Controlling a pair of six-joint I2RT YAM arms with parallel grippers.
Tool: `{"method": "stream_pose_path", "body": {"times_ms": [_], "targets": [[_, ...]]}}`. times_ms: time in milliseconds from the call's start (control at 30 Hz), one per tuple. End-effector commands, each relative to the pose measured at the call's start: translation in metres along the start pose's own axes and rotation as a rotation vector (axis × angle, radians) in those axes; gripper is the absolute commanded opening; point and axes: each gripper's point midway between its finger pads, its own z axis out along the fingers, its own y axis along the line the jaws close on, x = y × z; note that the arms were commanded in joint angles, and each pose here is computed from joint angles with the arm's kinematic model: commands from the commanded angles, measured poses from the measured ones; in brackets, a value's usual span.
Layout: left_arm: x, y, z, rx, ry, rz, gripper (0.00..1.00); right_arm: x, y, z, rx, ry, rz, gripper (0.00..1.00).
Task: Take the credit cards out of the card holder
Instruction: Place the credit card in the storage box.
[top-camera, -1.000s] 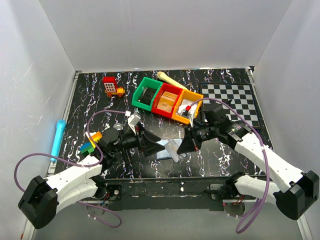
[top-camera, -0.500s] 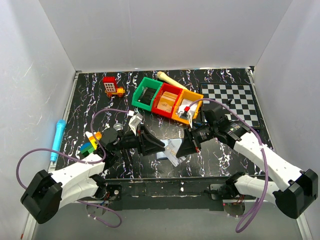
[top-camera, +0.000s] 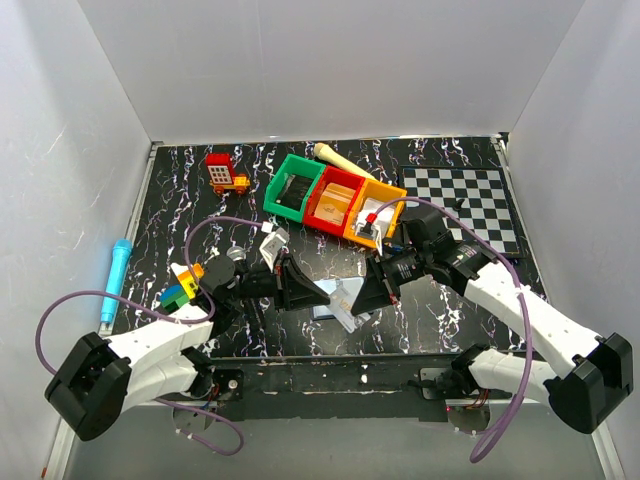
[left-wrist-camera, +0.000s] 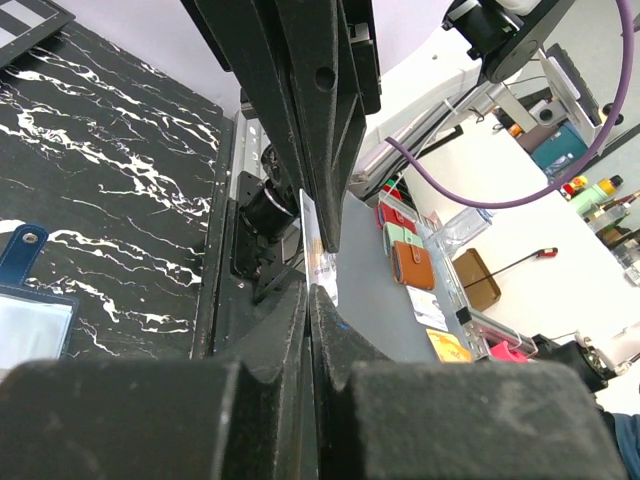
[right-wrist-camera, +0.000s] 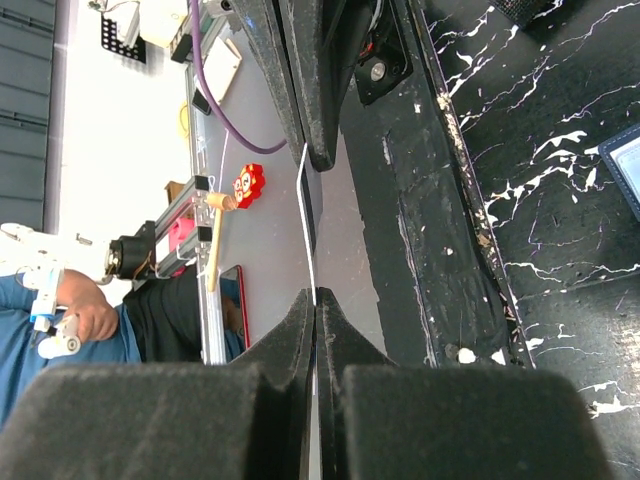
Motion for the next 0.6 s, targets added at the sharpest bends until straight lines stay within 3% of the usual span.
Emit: {"method": "stream_pose_path", "body": {"times_ms": [0,33,133,433,500,567], "targets": [[-0.003,-0.007,0.000,0.037,0.003,0.030,0.00,-0.013,0.012,-0.003,-0.015,-0.028,-0.072,0.01],[-0.003,-0.006,0.000,0.028,0.000,0.025,0.00,-0.015,0.009,-0.004,0.016,-0.038,-0.082,0.16],[-0.006,0.000,-0.001,-0.015,-0.028,0.029,0.00,-0.028,-0.006,-0.012,0.171,-0.119,-0.082,0.39],[-0.023,-0.003,-0.007,-0.062,-0.153,0.041,0.00,-0.065,0.005,-0.038,0.240,-0.496,-0.239,0.60],[-0.025,-0.005,-0.007,-0.047,-0.167,0.024,0.00,-0.066,0.004,-0.040,0.254,-0.518,-0.229,0.60],[-0.024,-0.007,-0.007,-0.029,-0.177,0.006,0.00,-0.060,0.005,-0.036,0.241,-0.447,-0.199,0.61]]}}
